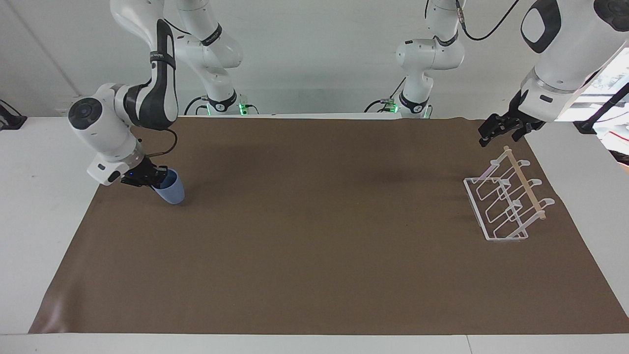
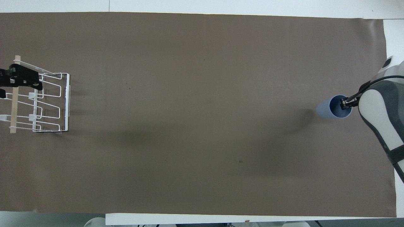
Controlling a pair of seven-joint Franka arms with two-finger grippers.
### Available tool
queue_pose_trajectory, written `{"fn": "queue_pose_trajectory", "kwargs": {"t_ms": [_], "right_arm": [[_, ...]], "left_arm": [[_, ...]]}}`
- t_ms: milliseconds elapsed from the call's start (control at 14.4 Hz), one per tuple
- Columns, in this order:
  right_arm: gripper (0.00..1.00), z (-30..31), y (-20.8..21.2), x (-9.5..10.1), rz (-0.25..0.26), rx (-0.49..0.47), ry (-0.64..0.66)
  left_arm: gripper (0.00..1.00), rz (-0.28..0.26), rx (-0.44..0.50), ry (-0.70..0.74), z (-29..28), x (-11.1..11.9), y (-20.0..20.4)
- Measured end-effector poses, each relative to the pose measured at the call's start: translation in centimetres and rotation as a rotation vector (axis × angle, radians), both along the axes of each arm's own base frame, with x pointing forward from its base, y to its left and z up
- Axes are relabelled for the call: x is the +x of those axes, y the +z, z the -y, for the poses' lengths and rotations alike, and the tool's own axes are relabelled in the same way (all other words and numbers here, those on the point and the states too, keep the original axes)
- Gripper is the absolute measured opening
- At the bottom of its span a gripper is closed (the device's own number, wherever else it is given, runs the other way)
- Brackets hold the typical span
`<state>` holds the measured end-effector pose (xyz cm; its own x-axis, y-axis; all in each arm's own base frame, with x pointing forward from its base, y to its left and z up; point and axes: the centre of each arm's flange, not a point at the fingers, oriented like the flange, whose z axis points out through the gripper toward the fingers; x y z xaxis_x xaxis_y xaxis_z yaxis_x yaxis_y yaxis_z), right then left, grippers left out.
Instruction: Hang cup on cup holder
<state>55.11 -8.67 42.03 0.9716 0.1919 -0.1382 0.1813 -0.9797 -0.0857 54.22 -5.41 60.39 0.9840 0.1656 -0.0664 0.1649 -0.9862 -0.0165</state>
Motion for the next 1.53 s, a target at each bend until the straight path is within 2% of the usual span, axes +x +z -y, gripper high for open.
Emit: {"fn": "queue_pose_trajectory", "kwargs": {"t_ms": [139, 418, 627, 766, 905, 1044, 1253, 1532], "right_arm": [[0.05, -4.0, 2.9, 0.5, -0.015, 0.136, 0.005], [0.05, -12.5, 4.5, 0.5, -0.030, 0.458, -0.002], [0.05, -17.9, 5.2, 0.2, -0.046, 0.650, -0.023], [0.05, -20.5, 5.0, -0.2, -0.063, 0.767, -0.058], [0.05, -22.5, 4.1, -1.0, -0.079, 0.879, -0.130], [0.05, -24.8, 3.0, -2.4, -0.095, 0.949, -0.180], [0.05, -29.1, 2.3, -4.4, -0.118, 1.018, -0.262], [0.05, -31.9, 2.1, -5.9, -0.153, 1.066, -0.314]], "left_arm": [[1.00, 0.011, 0.006, 0.102, 0.7, 0.1, 0.0], [1.00, 0.018, 0.013, 0.197, 4.4, -0.4, -0.8], [1.00, 0.035, 0.012, 0.329, 10.9, -1.6, -1.4], [1.00, 0.021, -0.032, 0.490, 15.0, -2.4, -1.9], [1.00, -0.006, -0.102, 0.724, 16.9, -2.3, -2.0], [1.00, -0.045, -0.167, 0.924, 18.5, -2.2, -2.0], [1.00, -0.128, -0.229, 1.110, 21.9, -3.4, -1.5], [1.00, -0.164, -0.245, 1.108, 29.4, -7.6, -1.3]]}}
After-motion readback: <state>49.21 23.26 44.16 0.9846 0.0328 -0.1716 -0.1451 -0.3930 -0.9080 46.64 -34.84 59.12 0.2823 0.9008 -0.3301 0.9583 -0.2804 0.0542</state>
